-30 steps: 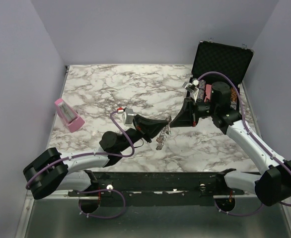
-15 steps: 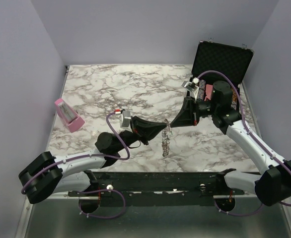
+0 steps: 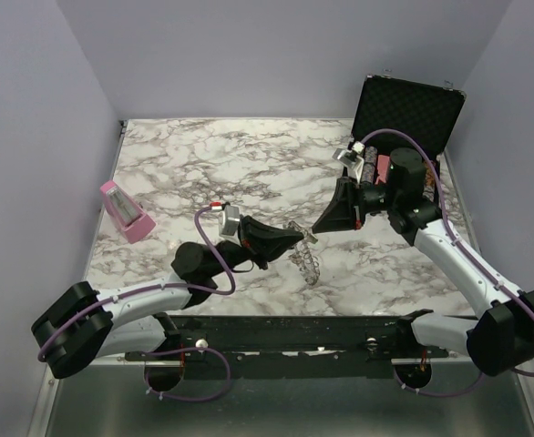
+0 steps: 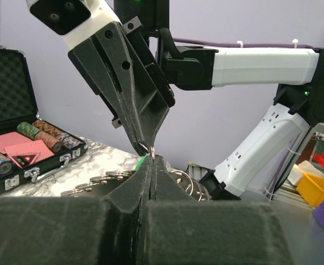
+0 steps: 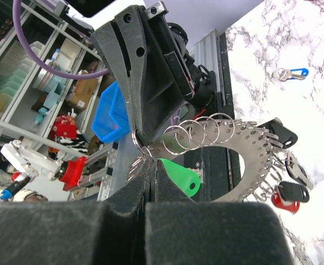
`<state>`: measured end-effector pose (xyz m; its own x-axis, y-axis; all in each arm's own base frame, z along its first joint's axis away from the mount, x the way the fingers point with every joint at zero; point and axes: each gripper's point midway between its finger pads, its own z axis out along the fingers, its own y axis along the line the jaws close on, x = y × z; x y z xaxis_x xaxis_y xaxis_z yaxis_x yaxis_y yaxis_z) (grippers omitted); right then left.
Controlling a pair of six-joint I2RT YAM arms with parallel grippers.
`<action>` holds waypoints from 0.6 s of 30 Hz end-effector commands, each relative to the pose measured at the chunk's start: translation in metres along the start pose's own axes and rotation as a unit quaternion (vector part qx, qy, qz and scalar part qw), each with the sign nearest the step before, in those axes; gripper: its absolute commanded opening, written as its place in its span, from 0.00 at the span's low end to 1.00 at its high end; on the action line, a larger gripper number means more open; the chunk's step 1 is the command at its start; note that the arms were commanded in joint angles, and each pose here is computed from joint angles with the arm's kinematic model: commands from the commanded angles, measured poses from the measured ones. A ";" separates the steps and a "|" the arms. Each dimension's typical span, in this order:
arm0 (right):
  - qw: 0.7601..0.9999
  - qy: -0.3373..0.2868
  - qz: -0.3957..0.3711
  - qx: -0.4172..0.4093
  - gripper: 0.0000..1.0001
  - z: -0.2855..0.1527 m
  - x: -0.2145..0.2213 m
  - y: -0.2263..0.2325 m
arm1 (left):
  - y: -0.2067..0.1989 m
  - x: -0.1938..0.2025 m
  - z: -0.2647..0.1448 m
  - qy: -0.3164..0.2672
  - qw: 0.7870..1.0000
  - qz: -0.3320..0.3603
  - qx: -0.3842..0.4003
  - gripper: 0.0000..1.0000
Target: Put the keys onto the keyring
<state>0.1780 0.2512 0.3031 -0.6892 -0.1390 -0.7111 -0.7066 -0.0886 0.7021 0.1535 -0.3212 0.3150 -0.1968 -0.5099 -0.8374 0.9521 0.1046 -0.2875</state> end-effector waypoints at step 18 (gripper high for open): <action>0.982 -0.013 -0.153 0.111 0.53 -0.035 -0.017 -0.007 | 0.019 -0.025 0.012 0.118 0.988 0.080 -0.052 0.00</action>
<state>0.1974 0.2330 0.3144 -0.5803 -0.0935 -0.8090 -0.8116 -0.0159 0.5840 0.1699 -0.3248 0.3203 -0.1389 -0.3019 -0.9432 0.9554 0.2098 -0.2078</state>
